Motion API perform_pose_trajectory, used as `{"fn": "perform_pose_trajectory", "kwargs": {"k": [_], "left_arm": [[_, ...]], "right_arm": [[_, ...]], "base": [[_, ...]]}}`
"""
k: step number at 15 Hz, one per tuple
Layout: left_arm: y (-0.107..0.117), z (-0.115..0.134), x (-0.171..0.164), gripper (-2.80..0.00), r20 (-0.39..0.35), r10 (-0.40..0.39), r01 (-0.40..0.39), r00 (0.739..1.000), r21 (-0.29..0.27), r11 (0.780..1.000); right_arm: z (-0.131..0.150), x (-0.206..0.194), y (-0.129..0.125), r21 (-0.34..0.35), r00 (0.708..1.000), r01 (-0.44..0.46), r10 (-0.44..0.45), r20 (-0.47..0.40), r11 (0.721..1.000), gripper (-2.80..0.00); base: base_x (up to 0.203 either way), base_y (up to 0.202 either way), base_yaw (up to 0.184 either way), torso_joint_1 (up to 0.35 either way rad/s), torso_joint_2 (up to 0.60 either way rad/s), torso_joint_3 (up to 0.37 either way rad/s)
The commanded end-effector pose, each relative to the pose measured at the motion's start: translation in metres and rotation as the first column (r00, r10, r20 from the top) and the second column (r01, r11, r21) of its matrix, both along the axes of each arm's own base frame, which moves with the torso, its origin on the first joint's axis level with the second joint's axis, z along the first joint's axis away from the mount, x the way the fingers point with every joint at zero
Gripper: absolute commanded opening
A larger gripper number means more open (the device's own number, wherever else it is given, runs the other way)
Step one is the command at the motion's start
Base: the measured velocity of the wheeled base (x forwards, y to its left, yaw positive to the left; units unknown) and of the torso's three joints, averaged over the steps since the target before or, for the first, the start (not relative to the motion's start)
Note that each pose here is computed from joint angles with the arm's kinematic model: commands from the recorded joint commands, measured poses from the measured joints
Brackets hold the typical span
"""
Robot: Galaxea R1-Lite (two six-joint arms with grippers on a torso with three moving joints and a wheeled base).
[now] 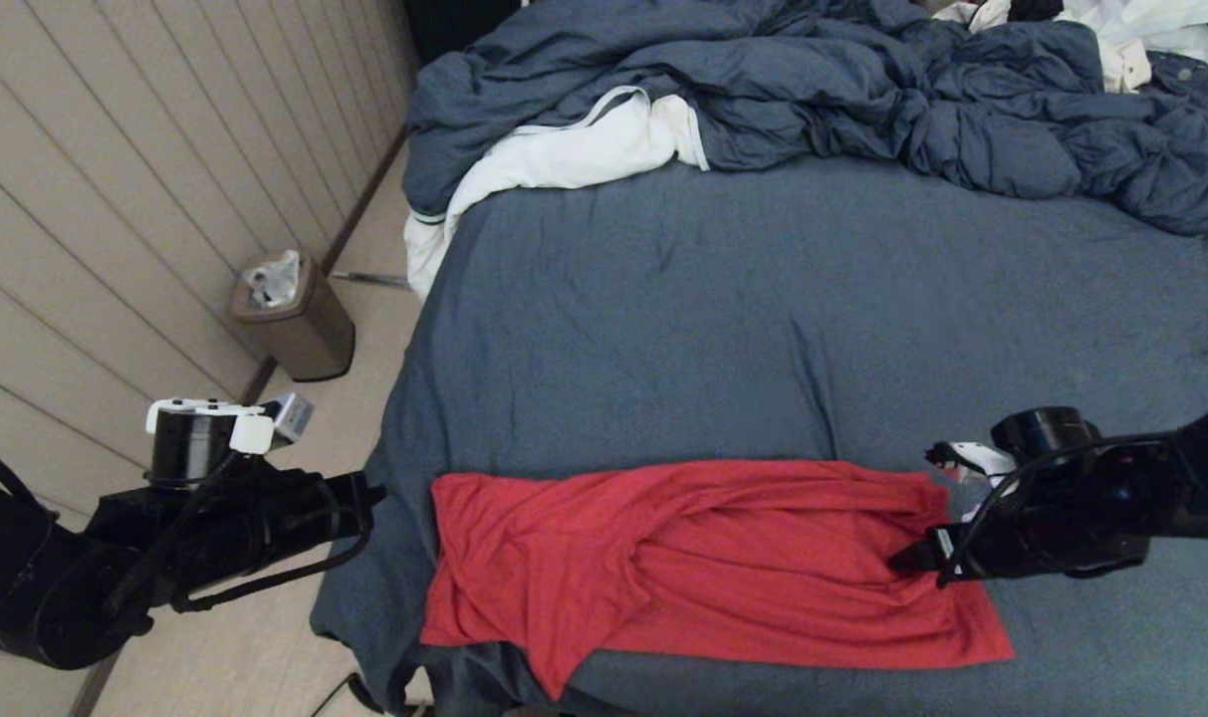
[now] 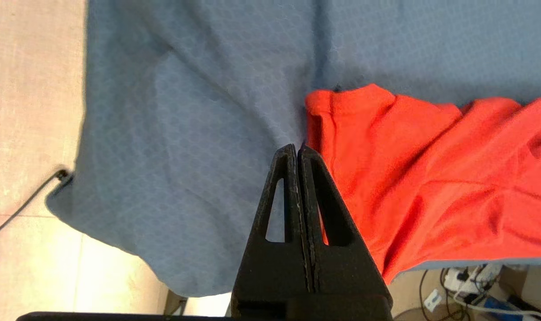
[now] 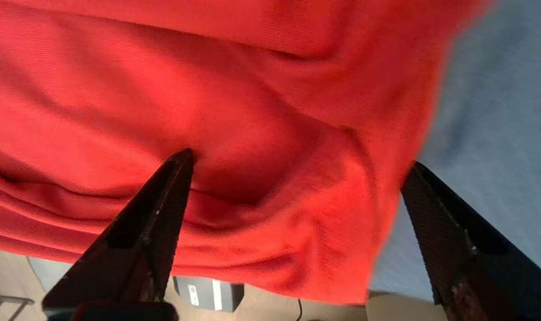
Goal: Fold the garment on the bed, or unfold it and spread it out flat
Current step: Fold the red T-shirt
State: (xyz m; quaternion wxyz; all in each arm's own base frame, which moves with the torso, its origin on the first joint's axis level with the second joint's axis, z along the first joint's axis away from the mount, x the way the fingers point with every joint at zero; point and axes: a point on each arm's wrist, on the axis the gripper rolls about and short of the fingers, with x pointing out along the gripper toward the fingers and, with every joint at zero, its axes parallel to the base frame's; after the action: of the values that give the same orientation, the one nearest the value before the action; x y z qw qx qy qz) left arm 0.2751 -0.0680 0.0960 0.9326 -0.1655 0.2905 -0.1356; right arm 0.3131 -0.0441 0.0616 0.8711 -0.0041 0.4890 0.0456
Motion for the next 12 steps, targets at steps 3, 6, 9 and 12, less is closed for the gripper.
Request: {"fn": "perform_pose_trajectory", "kwargs": {"k": [3,6,9,12], "left_arm": [[0.0004,0.0049,-0.0023,-2.8,0.018,0.0,0.001,1.0,-0.007,1.0],[0.0006,0.0054,-0.0029,-2.8,0.02,0.0,0.0,1.0,-0.007,1.0],[0.0006,0.0054,-0.0029,-2.8,0.02,0.0,0.0,1.0,-0.007,1.0],[0.001,0.0057,-0.0032,-2.8,0.024,0.001,-0.001,1.0,-0.008,1.0]], "right_arm": [[-0.0063,-0.0001,0.002,0.005,1.0,-0.008,0.008,-0.012,1.0,0.0],[-0.0088,-0.0012,0.0068,0.007,0.999,-0.021,0.021,-0.024,1.0,-2.8],[-0.0096,0.0002,0.0076,0.006,1.0,-0.024,0.024,-0.016,1.0,-2.8],[-0.0124,0.0011,0.0074,0.006,1.0,-0.023,0.024,-0.021,1.0,-2.8]], "base": [[0.0,0.0,0.0,0.0,0.0,0.0],[0.0,0.0,0.0,0.0,0.0,0.0],[0.0,0.0,0.0,0.0,0.0,0.0],[0.0,0.0,0.0,0.0,0.0,0.0]]}}
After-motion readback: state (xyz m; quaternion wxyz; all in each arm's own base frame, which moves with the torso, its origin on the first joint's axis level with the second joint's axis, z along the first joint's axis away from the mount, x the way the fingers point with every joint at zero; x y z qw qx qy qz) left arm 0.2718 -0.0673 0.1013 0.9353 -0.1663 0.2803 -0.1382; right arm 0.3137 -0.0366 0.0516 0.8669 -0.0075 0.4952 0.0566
